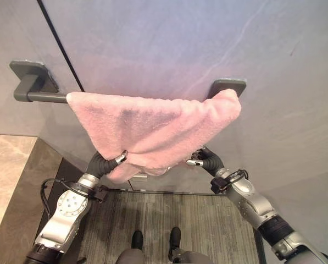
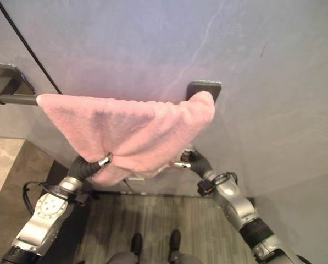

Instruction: Put brush and paste in cup on sink, flatten towel.

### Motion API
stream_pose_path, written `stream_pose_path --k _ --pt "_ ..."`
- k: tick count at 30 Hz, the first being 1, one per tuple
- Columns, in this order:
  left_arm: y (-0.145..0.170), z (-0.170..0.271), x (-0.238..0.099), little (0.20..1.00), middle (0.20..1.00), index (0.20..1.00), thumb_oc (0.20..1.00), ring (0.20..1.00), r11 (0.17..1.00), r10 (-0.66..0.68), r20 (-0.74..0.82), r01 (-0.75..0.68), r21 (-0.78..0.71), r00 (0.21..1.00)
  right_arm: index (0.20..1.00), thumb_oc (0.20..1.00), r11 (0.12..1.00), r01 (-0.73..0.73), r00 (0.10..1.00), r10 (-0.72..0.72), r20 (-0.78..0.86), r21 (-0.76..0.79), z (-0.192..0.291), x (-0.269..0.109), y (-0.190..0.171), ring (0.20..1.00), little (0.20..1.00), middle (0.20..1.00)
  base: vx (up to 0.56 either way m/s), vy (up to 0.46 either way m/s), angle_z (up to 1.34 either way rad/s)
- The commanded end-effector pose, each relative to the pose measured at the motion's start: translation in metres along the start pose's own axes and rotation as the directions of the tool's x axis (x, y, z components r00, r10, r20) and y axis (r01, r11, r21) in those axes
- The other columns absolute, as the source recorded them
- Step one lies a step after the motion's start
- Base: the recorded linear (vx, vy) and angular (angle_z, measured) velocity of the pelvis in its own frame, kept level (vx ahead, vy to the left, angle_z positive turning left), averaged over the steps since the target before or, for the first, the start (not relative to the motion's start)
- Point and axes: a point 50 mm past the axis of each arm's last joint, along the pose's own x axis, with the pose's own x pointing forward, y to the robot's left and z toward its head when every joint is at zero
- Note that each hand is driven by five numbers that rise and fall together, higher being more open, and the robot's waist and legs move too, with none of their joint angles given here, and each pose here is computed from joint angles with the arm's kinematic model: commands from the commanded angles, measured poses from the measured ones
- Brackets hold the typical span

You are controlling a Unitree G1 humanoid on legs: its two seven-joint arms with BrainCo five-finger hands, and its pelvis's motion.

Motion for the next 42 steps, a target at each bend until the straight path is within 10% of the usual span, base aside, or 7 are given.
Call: stream_pose_path --k 1,10,18,31,37,42 --pt "-0.004 0.000 0.002 0.200 0.200 0.200 0.200 0.200 0.999 -0.033 0.018 0.033 0.028 0.999 0.200 0.200 0.999 -0.030 0.977 0.034 0.211 -0.026 0.040 0.019 0.015 0.200 0.200 0.200 0.00 0.000 0.00" --pt "0.000 -0.015 -0.002 0.200 0.200 0.200 0.200 0.200 0.998 0.038 -0.044 -0.036 0.053 0.998 0.200 0.200 0.954 0.081 0.959 0.005 0.283 -0.290 0.057 0.012 0.019 0.200 0.200 0.200 0.00 0.000 0.00" --pt "0.017 0.076 -0.015 0.200 0.200 0.200 0.200 0.200 0.982 0.187 0.380 -0.188 -0.032 0.906 0.200 0.200 0.976 -0.104 0.712 0.209 0.671 -0.193 0.131 -0.054 0.059 0.200 0.200 0.200 0.01 -0.009 0.01" --pt "0.042 0.028 -0.028 0.200 0.200 0.200 0.200 0.200 0.902 0.432 0.168 -0.419 -0.108 0.886 0.200 0.200 0.944 -0.258 0.837 0.325 0.440 -0.206 0.086 -0.001 0.095 0.200 0.200 0.200 -0.01 0.002 0.12" --pt "0.024 0.020 -0.010 0.200 0.200 0.200 0.200 0.200 0.963 0.174 0.125 -0.195 0.188 0.977 0.200 0.200 0.958 -0.117 0.896 0.216 0.387 -0.261 0.067 -0.008 0.072 0.200 0.200 0.200 -0.01 0.029 0.02" --pt "0.022 0.042 -0.012 0.200 0.200 0.200 0.200 0.200 0.971 0.204 0.228 -0.227 0.078 0.952 0.200 0.200 0.989 -0.014 0.844 0.090 0.529 -0.146 0.087 -0.048 0.049 0.200 0.200 0.200 0.01 0.016 -0.04"
